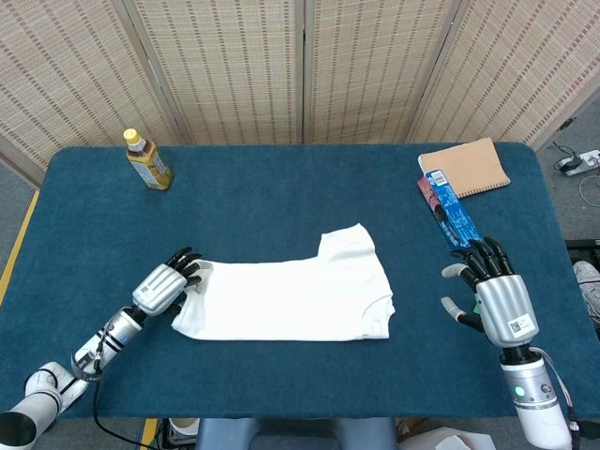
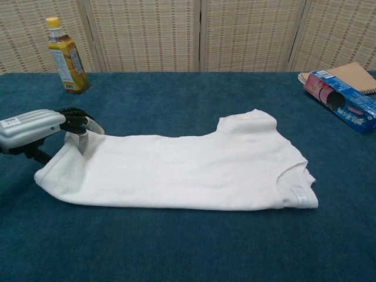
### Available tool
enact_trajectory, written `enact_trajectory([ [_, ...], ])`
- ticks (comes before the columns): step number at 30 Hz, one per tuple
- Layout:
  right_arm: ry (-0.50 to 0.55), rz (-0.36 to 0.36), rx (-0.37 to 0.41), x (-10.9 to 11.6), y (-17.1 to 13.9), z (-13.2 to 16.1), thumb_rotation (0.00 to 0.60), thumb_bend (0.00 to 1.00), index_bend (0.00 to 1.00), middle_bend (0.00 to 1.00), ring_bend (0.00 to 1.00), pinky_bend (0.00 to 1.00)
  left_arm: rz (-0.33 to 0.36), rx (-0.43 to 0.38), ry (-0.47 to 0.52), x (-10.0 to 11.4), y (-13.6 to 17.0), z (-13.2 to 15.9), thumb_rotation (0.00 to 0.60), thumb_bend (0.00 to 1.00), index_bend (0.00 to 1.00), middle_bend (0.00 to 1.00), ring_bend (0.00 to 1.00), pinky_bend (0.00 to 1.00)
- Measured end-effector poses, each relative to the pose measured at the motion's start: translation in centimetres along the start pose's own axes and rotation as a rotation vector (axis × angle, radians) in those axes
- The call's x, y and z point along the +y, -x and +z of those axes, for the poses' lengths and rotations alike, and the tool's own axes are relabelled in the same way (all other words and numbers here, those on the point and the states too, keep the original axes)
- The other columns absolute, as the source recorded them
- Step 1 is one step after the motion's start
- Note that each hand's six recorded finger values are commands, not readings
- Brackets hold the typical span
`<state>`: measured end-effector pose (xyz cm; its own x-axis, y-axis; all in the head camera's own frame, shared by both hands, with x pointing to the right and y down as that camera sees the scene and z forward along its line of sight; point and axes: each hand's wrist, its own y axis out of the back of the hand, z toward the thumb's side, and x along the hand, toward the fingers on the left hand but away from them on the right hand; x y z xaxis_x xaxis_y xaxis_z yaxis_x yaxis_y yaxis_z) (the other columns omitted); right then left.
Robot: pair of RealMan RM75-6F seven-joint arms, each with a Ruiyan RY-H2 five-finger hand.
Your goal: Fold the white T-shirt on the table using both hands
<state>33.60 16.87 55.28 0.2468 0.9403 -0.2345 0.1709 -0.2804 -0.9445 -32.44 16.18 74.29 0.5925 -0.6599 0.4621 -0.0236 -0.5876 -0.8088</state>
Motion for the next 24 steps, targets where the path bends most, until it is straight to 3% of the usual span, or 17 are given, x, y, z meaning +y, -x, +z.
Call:
enact_trajectory([
  [11,0.009,-0.026,0.008,0.5,-0.2,0.0,0.600,0.19,0.46,0.29,0.12,0.08,0.016,-0.039,0.030,0.7,0.2,2.2,0.600,0.50,0.73,0.43,0.28,0.06],
  [18,0.017,-0.026,0.020,0.3,-0.1,0.3,0.600,0.19,0.46,0.29,0.13,0.08,0.025,-0.024,0.031,2.3,1.6,1.7,0.600,0.50,0.73,0.44,0.29,0.06],
  [24,0.024,-0.025,0.040,0.1,0.3,0.9,0.600,0.19,0.46,0.29,0.12,0.08,0.045,0.041,0.016,4.2,3.5,-0.6,0.600,0.50,0.73,0.44,0.29,0.06],
])
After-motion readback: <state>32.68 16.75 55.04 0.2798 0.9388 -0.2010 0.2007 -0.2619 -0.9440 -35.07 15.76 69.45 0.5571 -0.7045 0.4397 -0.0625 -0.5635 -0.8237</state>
